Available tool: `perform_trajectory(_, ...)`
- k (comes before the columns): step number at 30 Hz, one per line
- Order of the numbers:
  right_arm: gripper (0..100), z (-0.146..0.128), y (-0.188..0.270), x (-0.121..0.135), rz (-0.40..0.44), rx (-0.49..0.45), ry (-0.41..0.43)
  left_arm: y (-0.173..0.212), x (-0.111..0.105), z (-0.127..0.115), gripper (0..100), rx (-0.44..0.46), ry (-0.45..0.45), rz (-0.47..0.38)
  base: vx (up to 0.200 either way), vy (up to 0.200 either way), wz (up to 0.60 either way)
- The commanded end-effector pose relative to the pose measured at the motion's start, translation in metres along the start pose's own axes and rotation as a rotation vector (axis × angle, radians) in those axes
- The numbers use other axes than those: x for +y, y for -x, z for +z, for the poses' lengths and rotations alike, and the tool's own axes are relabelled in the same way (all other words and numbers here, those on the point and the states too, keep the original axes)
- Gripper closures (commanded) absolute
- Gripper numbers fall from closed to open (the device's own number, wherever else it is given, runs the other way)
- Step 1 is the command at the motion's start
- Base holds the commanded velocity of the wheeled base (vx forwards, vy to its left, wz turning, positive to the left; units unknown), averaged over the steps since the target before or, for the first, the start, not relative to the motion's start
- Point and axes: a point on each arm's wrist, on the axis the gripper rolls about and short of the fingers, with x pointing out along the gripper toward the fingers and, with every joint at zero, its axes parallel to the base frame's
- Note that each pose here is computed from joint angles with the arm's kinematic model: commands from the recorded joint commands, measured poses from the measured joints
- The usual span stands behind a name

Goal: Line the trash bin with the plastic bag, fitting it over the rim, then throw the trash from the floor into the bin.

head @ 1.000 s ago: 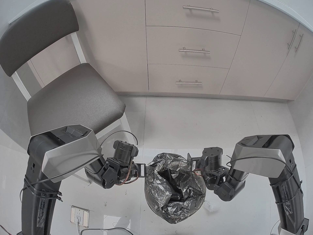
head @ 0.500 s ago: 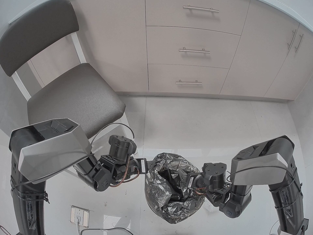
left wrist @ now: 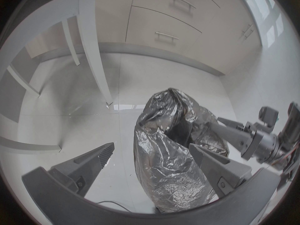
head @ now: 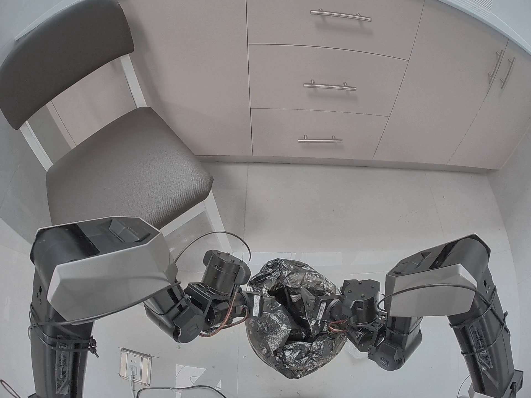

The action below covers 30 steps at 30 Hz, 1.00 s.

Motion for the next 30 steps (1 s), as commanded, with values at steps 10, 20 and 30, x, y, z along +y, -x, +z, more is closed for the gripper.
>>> perform_trajectory(10, 0, 0.005, -0.007, 0.0, -0.007, -0.032, -0.019, -0.022, -0.011, -0.036, 0, 0.096, -0.184, 0.024, 0.0, 0.0, 0.0)
perform_trajectory(20, 0, 0.005, -0.008, 0.0, -0.007, -0.037, -0.023, -0.026, -0.002, -0.037, 0, 0.225, -0.235, 0.116, 0.0, 0.0, 0.0)
perform_trajectory(30, 0, 0.004, -0.008, 0.0, -0.008, -0.034, -0.022, -0.03, -0.01, -0.02, 0, 0.309, -0.17, 0.225, 0.0, 0.0, 0.0)
